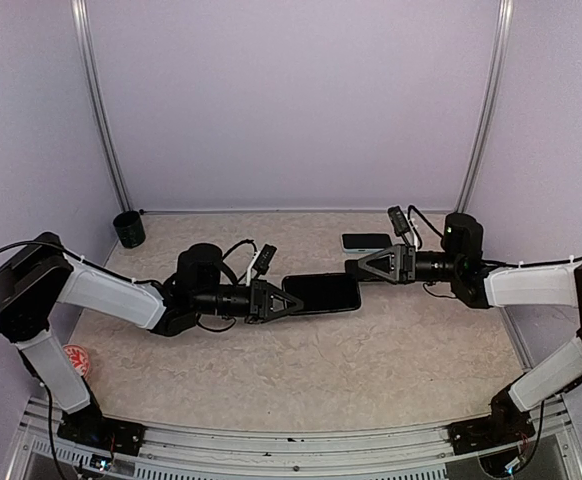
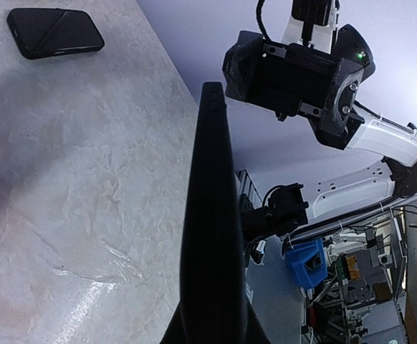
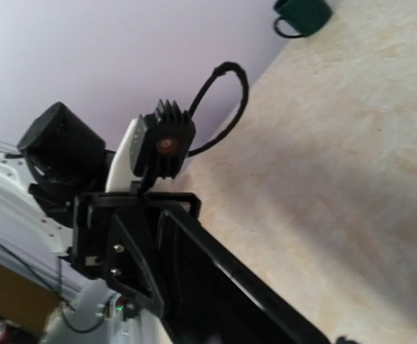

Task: Put the phone into the phone case
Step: Place the phone with the phone case at the center of the board.

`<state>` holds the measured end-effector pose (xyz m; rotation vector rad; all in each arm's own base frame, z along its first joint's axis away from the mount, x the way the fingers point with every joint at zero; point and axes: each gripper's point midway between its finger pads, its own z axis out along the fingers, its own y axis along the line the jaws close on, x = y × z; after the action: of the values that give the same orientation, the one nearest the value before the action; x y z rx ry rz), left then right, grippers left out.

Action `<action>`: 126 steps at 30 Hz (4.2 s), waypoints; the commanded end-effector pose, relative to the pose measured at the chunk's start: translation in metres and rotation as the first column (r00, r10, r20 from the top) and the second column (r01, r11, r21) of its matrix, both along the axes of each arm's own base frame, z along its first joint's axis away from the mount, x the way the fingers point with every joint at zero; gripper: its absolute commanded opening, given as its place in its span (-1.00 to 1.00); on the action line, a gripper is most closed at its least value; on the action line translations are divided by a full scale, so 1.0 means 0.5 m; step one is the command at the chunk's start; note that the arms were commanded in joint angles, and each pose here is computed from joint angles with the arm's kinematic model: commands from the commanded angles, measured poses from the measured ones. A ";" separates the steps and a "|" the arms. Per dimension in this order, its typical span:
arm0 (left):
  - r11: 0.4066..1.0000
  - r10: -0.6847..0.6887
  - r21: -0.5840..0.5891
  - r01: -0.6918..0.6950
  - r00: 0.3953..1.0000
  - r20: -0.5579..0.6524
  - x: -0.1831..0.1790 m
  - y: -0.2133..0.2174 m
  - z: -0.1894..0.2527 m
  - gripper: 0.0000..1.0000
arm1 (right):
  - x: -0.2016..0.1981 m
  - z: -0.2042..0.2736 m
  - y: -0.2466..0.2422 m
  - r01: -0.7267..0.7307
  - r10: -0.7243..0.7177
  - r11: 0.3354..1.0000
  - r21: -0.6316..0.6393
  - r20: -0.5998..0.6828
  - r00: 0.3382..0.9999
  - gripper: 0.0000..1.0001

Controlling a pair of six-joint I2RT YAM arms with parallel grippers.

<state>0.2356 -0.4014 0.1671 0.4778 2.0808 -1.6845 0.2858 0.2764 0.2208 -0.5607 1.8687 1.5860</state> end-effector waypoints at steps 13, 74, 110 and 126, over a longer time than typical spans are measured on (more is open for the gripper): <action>0.999 -0.020 -0.037 0.017 0.997 -0.080 0.049 -0.084 0.006 -1.00 | 0.028 -0.028 -0.045 0.165 -0.155 0.975 -0.152 0.076 0.985 0.50; 0.995 -0.088 -0.087 0.056 0.903 -0.420 0.169 -0.341 -0.191 -0.94 | 0.030 -0.018 -0.121 0.369 -0.335 0.904 -0.215 0.179 0.925 0.99; 0.999 -0.015 -0.049 -0.007 0.901 -0.433 0.196 -0.315 -0.198 -0.21 | 0.033 -0.025 -0.117 0.362 -0.330 0.908 -0.212 0.171 0.928 0.99; 0.999 0.005 -0.036 -0.023 0.905 -0.426 0.192 -0.284 -0.175 -0.12 | 0.031 -0.032 -0.116 0.355 -0.325 0.911 -0.211 0.163 0.932 0.99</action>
<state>0.3227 -0.5488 0.0445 0.0384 2.4155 -1.9558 0.2981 0.2221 0.2041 -0.4071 1.9652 1.0860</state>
